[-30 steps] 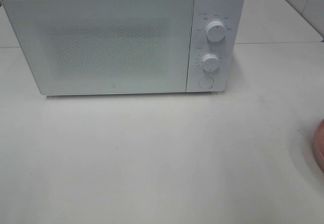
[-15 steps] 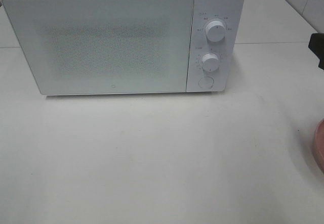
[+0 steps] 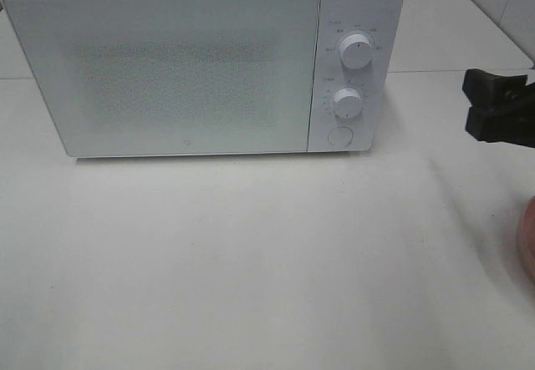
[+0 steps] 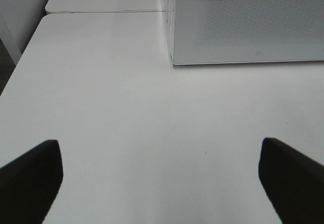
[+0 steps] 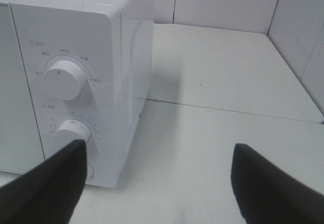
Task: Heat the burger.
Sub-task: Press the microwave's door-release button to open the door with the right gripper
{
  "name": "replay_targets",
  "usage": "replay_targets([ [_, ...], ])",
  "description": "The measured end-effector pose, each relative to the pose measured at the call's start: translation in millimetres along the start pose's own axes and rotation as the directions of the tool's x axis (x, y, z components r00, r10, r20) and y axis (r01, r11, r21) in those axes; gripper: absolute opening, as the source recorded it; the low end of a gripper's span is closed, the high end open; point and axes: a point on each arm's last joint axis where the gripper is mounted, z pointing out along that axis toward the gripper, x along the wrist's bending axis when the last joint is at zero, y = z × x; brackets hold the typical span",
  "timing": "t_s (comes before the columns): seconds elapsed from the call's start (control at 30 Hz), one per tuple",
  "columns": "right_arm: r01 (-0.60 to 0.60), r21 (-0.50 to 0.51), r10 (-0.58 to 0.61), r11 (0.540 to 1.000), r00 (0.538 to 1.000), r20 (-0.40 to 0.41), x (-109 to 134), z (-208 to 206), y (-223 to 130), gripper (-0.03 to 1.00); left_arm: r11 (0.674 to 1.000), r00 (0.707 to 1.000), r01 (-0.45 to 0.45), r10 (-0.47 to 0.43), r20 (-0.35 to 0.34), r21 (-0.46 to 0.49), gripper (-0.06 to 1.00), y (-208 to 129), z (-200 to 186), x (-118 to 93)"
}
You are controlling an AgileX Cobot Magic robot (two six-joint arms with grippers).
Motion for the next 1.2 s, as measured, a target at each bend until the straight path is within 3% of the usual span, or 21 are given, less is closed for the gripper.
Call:
replay_targets([
  [0.2,0.011,-0.045,-0.01,0.999,1.0,0.019,21.6,7.5,-6.1,0.76,1.0,1.0,0.0,0.0,0.0,0.0,0.97,0.0,0.0,0.0],
  [0.57,0.038,-0.029,-0.036,0.999,0.996,0.078,55.3,8.2,-26.8,0.76,1.0,1.0,0.0,0.0,0.0,0.0,0.97,0.0,0.0,0.0],
  [0.97,0.043,-0.006,-0.042,0.999,0.998,0.052,95.4,24.4,-33.7,0.76,1.0,1.0,0.0,0.0,0.0,0.0,0.97,0.0,0.0,0.0],
  [1.2,0.024,0.012,-0.025,1.0,0.998,0.053,105.5,35.3,-40.5,0.76,1.0,1.0,0.0,0.0,0.0,0.0,0.97,0.0,0.0,0.0],
])
